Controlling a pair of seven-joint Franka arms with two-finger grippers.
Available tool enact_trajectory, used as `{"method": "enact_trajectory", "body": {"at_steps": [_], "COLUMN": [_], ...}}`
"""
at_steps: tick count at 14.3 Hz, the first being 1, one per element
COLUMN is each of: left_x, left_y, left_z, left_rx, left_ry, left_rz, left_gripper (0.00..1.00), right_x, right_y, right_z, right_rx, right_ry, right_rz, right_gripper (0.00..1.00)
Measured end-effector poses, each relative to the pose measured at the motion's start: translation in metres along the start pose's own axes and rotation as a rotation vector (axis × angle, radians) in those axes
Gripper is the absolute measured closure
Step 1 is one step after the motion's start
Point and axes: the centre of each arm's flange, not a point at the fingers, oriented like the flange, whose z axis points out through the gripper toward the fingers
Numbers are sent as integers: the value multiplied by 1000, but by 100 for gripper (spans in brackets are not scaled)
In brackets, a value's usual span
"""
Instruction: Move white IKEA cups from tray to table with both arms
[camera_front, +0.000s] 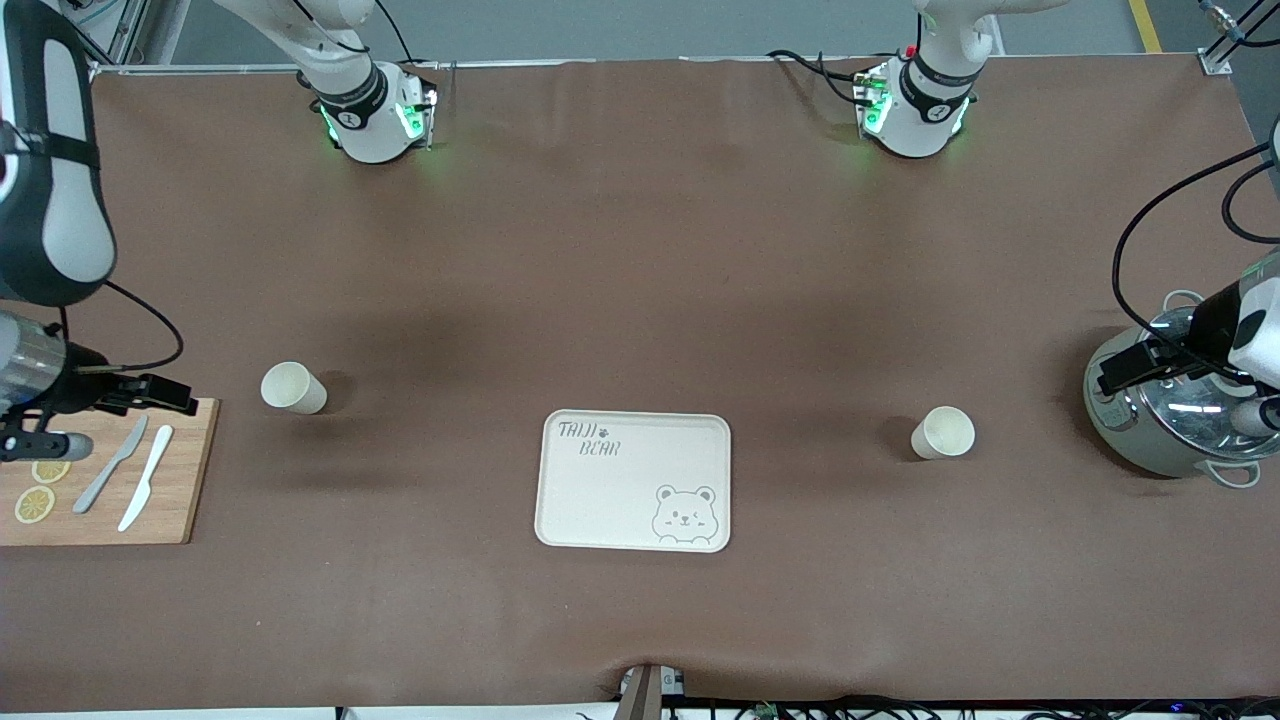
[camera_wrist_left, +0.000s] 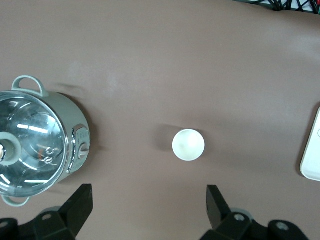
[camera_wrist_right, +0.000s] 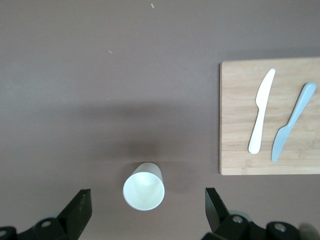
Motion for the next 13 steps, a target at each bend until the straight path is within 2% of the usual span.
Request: {"method": "enact_trajectory", "body": {"at_steps": [3,5,8,13], "left_x": [-16,-31,-53,-62], "left_y": [1,5,4,-15], "left_z": [-21,-34,-49,-56], "left_rx": [2,4,12,-12], "left_ry": [-1,5,15,6], "left_rz": [5,15,23,52], "left_gripper": [0,0,0,0], "right_x": [-4,-15,-56,-107], "right_y": [-13,-25,-42,-96], "right_z": [-54,-101,-156,-196], "right_rx": [7,2,-9,-29], "right_ry": [-48,-34,-33,-22], "right_rz": [-20,-22,-35,-115], "right_gripper": [0,0,0,0]}}
